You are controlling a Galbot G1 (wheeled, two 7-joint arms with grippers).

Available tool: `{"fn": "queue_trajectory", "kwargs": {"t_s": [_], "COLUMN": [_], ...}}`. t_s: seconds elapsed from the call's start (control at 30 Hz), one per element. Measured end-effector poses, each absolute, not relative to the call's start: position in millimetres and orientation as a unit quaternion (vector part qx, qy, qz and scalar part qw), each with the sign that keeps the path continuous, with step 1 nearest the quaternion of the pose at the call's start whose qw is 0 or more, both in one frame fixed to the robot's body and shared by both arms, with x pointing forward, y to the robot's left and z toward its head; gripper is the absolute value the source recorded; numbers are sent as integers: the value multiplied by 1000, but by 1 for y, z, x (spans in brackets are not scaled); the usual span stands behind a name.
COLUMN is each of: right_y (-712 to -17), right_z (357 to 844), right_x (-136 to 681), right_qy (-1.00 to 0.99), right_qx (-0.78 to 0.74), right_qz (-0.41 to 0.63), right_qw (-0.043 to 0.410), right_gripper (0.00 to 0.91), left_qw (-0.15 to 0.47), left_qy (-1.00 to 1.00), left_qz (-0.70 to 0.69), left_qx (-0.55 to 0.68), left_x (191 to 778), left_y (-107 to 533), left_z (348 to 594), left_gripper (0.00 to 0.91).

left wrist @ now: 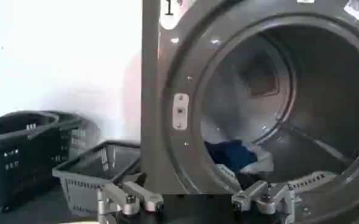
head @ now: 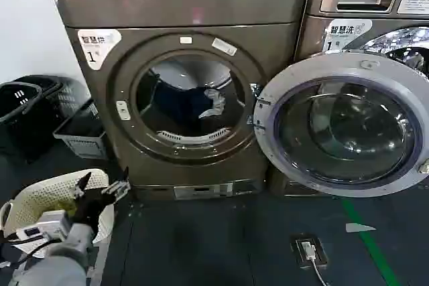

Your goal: Grasp the clothes from the dryer.

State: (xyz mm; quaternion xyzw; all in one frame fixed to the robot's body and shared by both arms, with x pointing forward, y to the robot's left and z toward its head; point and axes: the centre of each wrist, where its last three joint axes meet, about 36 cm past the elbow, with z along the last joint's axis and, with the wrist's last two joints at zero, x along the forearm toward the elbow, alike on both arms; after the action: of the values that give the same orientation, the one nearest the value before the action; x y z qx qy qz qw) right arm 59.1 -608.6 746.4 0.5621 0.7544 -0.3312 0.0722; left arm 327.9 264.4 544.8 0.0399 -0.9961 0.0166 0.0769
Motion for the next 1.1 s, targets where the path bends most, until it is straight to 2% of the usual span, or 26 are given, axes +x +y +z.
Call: {"fn": "queue_trajectory", "kwargs": {"t_s": [0.6, 1.1], "right_y": [-610, -610], "right_z": [745, 746], "right_x": [57, 57], "right_qy": [776, 781], "right_qx": [527, 518], "right_qz": [-331, -330], "right_qw": [104, 115], "right_gripper": [907, 907], "left_qw": [73, 78], "left_qy": [-997, -996], "left_qz": [17, 16], "left_qx": [28, 26], "left_x": [328, 327], "left_y": [264, 263], "left_z": [549, 547], "left_gripper": [907, 907]}}
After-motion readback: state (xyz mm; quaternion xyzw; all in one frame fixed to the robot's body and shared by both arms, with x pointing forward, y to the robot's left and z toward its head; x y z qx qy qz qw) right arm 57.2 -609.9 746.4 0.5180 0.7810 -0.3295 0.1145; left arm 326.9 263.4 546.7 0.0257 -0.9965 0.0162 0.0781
